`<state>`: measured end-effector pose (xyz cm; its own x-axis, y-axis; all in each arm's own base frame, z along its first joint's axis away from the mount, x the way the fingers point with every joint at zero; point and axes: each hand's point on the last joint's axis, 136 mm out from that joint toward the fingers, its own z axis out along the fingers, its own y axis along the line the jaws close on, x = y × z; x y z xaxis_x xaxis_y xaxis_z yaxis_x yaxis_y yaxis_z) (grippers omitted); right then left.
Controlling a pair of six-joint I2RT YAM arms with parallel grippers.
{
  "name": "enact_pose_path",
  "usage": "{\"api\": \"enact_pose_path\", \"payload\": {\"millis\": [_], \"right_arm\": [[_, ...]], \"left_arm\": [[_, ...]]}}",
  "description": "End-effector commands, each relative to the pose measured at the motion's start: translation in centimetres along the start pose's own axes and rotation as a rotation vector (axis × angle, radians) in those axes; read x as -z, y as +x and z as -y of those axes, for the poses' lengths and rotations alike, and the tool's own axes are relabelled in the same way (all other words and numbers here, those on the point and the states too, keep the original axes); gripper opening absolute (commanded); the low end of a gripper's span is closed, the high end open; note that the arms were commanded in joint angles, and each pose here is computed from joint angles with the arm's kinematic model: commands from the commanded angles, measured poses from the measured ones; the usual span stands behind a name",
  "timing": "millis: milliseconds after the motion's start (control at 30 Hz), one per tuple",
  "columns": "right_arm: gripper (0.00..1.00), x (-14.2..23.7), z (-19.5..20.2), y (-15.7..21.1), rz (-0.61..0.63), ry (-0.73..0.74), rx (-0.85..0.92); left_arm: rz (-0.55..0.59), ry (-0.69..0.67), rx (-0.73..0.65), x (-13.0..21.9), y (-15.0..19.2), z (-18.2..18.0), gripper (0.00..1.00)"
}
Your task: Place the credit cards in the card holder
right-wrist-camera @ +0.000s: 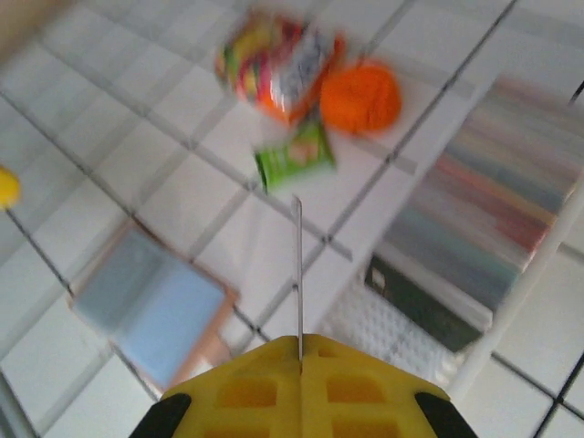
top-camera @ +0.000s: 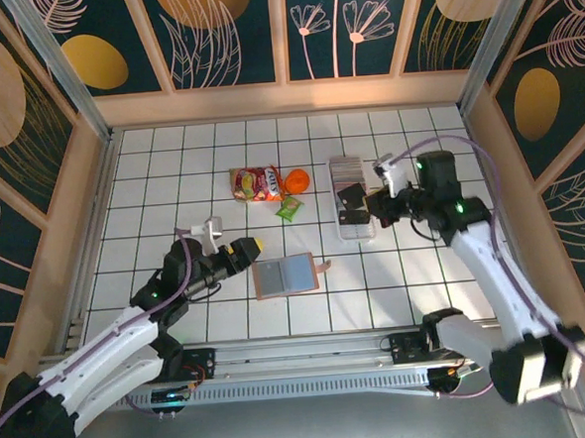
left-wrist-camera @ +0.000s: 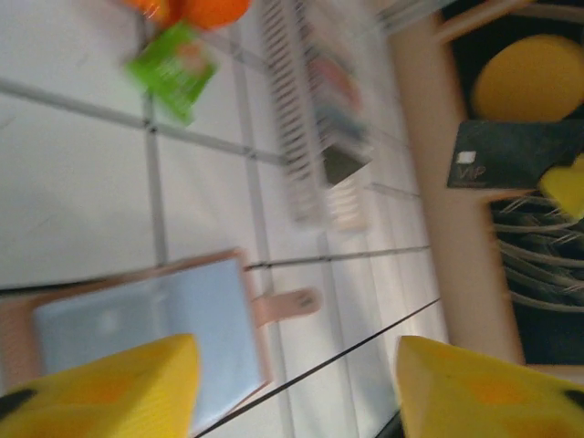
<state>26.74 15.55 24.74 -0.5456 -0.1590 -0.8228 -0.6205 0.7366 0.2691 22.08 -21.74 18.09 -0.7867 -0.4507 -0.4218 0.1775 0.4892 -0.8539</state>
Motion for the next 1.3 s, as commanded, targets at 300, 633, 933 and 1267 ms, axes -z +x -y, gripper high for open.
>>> {"api": "enact_pose_path", "payload": {"millis": [300, 633, 933, 1267], "right_arm": [[0.00, 4.8, -8.9, -6.2, 0.858, -0.341, -0.897], [0.00, 3.4, -14.7, -10.3, 1.040, -0.524, -0.968], [0.00, 0.7, -18.0, -11.3, 0.972, -0.554, -0.938], [0.00, -1.6, -19.2, -9.7, 0.877, -0.512, -0.953]], "left_arm": [[0.297, 0.549, 0.200, 4.1, -7.8, 14.1, 0.51], [0.321, 0.664, 0.213, 4.7, -8.4, 16.6, 0.40], [0.341, 0.653, 0.192, 4.7, -8.9, 17.2, 0.38], [0.338, 0.705, 0.181, 4.7, -9.0, 18.1, 0.37]]}}
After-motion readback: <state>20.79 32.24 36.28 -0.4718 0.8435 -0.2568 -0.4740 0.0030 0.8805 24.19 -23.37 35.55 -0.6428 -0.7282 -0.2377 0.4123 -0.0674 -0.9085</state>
